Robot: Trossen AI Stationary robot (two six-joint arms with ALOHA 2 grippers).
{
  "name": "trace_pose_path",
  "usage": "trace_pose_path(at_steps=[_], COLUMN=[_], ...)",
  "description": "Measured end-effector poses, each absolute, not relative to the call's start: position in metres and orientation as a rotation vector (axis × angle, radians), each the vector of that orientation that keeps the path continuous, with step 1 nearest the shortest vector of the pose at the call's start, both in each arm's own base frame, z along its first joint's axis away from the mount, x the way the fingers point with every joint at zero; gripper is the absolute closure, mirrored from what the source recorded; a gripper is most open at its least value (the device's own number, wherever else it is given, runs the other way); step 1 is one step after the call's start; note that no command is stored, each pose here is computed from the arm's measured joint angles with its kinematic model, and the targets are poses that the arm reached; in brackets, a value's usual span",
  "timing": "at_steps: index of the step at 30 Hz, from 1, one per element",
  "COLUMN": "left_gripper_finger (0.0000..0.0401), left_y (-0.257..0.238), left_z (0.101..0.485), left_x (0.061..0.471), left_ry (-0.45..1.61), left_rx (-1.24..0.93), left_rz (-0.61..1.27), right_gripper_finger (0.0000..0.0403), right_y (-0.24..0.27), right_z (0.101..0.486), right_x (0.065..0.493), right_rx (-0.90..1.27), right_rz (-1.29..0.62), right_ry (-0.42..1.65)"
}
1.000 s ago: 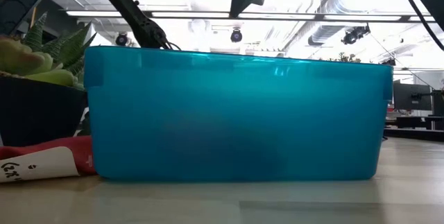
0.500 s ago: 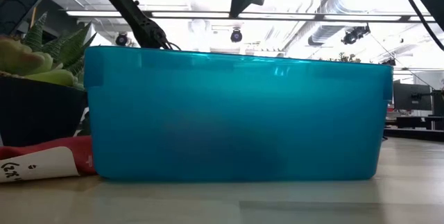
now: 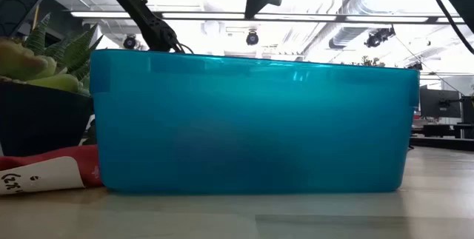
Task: Pick and placing Produce into tupperware
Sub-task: Put the yellow croissant into the blue bin
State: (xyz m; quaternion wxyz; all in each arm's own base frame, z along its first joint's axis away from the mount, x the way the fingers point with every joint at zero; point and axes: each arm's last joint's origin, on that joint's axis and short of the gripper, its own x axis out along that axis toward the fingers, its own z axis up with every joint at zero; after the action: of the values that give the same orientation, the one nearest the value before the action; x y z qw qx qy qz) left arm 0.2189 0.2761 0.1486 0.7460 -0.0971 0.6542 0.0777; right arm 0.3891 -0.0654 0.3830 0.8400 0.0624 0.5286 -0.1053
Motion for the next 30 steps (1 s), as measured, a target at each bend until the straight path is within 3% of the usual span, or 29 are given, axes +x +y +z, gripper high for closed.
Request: trace_pose_path(at_steps=[19, 30], left_gripper_finger=[0.0197, 0.0197], left_y=[0.265, 0.248], left_z=[0.193, 0.231], left_x=[0.213, 0.212], left_ry=[1.307, 1.111], left_rx=[-0.223, -0.268], left_rz=[0.197, 0.150], right_gripper_finger=[0.0403, 0.0403], right_y=[-0.065, -0.058], right_z=[0.385, 0.440], right_x=[0.387, 0.346], right_rx=[0.109, 0.099], right_rz=[-0.209, -0.216], right_ry=[1.117, 0.921])
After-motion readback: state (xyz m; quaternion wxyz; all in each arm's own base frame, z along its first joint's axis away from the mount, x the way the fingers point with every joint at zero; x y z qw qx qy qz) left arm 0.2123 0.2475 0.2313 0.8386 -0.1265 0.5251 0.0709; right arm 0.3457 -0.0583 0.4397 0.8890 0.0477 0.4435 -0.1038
